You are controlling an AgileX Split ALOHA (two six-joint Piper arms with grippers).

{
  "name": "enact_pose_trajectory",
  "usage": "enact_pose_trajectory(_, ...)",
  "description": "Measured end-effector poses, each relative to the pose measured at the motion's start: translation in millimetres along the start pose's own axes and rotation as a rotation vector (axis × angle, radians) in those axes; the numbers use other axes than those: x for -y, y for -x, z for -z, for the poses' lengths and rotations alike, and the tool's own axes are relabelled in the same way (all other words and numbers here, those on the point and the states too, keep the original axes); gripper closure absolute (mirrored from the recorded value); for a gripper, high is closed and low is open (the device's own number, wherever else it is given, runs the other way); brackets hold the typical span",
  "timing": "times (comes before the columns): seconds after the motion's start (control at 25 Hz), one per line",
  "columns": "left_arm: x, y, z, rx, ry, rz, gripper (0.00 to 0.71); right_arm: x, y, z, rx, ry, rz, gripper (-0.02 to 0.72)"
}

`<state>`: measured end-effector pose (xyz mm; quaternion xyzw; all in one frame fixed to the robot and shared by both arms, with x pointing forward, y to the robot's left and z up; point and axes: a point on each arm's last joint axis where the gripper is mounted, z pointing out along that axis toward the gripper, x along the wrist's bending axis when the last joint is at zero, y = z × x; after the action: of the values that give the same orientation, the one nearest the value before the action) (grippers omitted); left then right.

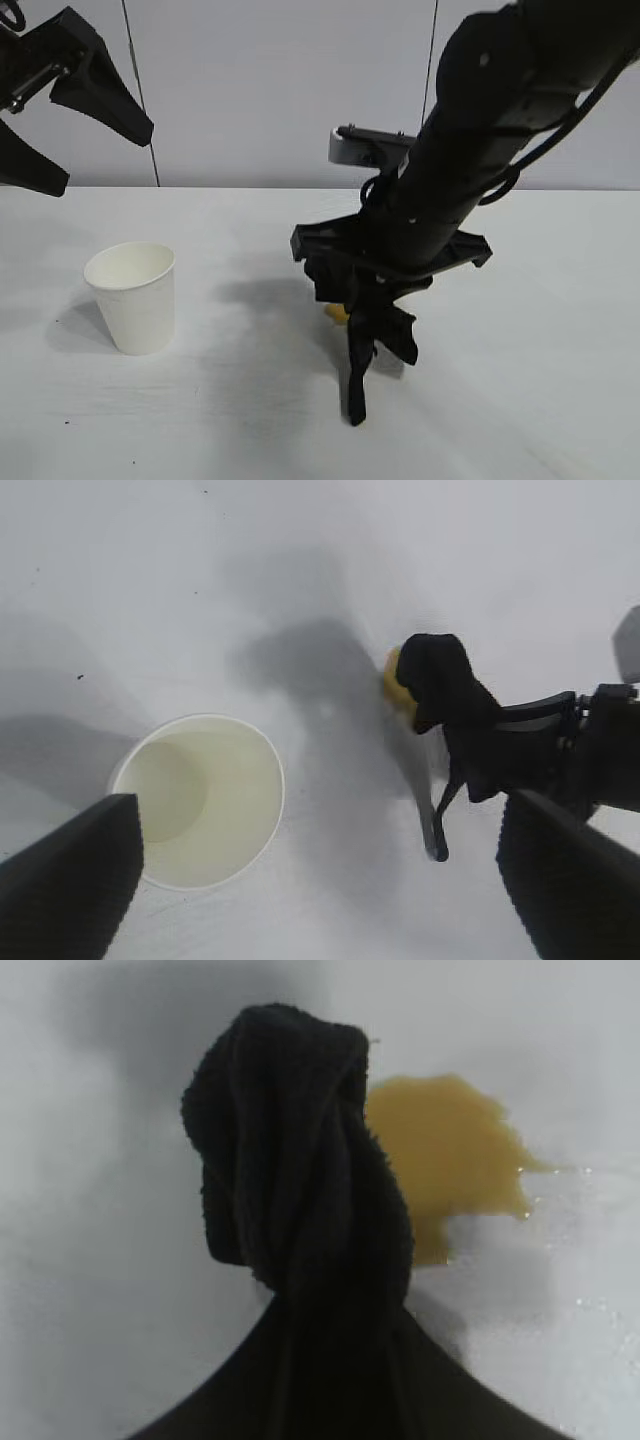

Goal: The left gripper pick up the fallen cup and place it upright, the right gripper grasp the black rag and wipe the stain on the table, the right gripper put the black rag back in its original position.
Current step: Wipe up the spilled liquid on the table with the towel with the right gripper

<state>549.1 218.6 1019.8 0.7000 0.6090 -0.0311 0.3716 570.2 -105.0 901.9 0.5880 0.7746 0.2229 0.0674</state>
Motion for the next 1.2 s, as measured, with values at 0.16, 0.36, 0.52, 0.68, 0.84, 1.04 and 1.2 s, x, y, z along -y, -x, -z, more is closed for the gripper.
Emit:
enact_pose_trajectory(0.16,0.1,-0.1,0.0,-0.001,-0.001,-0.002,0.016,3.2,6.0,-14.7,0.011,-0.007,-0.021,0.598)
enact_pose_trajectory(0.36,0.7,-1.1,0.0,-0.011,-0.008,-0.015,0.016,-6.4,39.2,-16.5,0.049,0.031,-0.123,0.598)
enact_pose_trajectory(0.52,0.7,-1.1,0.0,-0.012,-0.008,-0.016,0.016,-13.0,79.0,-12.3,0.099,0.06,-0.191,0.598)
enact_pose_trajectory(0.68,0.7,-1.1,0.0,-0.012,-0.008,-0.016,0.016,-14.8,102.4,-8.8,0.127,0.074,-0.239,0.598)
enact_pose_trajectory(0.84,0.7,-1.1,0.0,-0.012,-0.008,-0.016,0.016,-14.0,86.0,-11.6,0.108,0.069,-0.206,0.598)
enact_pose_trajectory(1.04,0.7,-1.1,0.0,-0.012,-0.008,-0.016,0.016,-2.7,16.3,-19.2,0.022,0.035,-0.077,0.598)
enact_pose_trajectory(1.2,0.7,-1.2,0.0,-0.012,-0.008,-0.017,0.016,10.8,-25.7,-22.2,-0.03,0.006,-0.026,0.598)
